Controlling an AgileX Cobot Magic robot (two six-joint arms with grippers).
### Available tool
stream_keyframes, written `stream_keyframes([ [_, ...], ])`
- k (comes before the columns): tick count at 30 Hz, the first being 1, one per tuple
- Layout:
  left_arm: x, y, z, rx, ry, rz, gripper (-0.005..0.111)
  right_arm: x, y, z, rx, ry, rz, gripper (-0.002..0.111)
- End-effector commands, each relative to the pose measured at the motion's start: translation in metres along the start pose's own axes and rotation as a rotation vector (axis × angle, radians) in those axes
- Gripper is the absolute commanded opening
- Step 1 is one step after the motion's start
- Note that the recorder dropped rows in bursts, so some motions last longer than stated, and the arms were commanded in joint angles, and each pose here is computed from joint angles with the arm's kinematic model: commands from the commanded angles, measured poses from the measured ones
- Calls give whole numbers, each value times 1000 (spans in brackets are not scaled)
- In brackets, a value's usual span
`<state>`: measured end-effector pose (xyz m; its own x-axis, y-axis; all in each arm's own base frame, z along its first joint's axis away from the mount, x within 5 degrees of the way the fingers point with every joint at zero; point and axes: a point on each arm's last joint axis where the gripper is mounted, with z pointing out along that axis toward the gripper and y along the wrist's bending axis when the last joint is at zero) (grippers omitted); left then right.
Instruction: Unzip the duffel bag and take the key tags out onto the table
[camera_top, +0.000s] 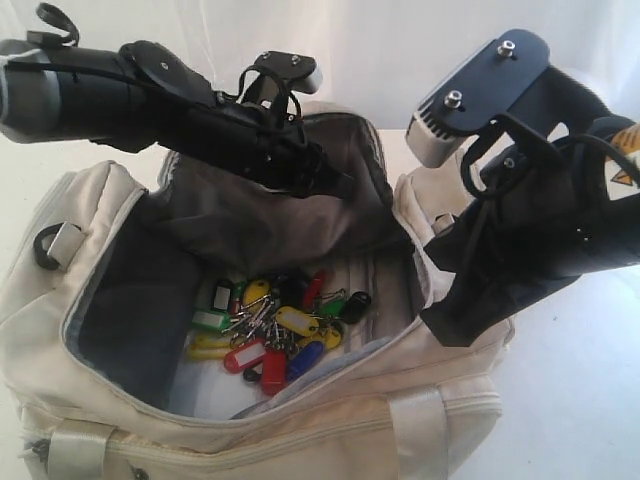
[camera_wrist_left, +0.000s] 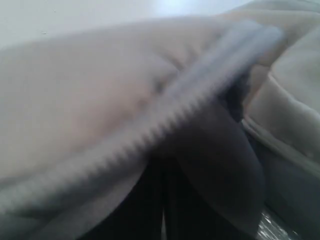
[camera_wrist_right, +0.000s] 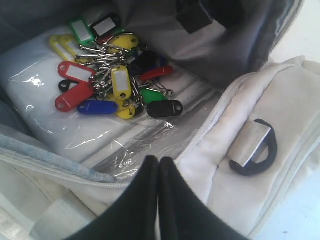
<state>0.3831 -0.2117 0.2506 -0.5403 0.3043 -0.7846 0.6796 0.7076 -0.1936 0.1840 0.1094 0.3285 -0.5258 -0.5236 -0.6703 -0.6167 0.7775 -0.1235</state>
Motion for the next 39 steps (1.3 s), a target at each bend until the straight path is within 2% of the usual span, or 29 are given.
stream_keyframes([
  [1,9,7,21,-10,14,-94,0,2,-1,1,0,6,19,0],
  [5,21,4,28,54,94,-128,0,2,-1,1,0,6,19,0],
  [7,14,-3,20,98,101,-111,0,2,-1,1,0,6,19,0],
  [10,-8,-14,-8,122,105,2,0,2,-1,1,0,6,19,0],
  [12,-24,-21,-35,85,113,76,0,1,-1,1,0,3,19,0],
  [15,-40,-21,-78,-39,148,90,0,0,-1,1,2,-8,19,0],
  [19,-39,-24,-139,-167,270,83,0,0,-2,1,8,-12,11,0],
  [23,-25,-39,-193,-186,424,104,0,-2,-2,1,12,-31,10,0],
  [28,-1,-64,-246,-224,325,111,0,-3,-4,1,36,-41,-35,0],
  [30,16,-73,-263,-233,291,116,0,-2,-5,1,46,-39,-45,0],
  [34,59,-84,-279,-234,301,114,0,-14,-2,-8,-10,-69,134,0],
  [39,112,-87,-280,-250,320,145,0,-48,-5,-30,-55,2,150,0],
])
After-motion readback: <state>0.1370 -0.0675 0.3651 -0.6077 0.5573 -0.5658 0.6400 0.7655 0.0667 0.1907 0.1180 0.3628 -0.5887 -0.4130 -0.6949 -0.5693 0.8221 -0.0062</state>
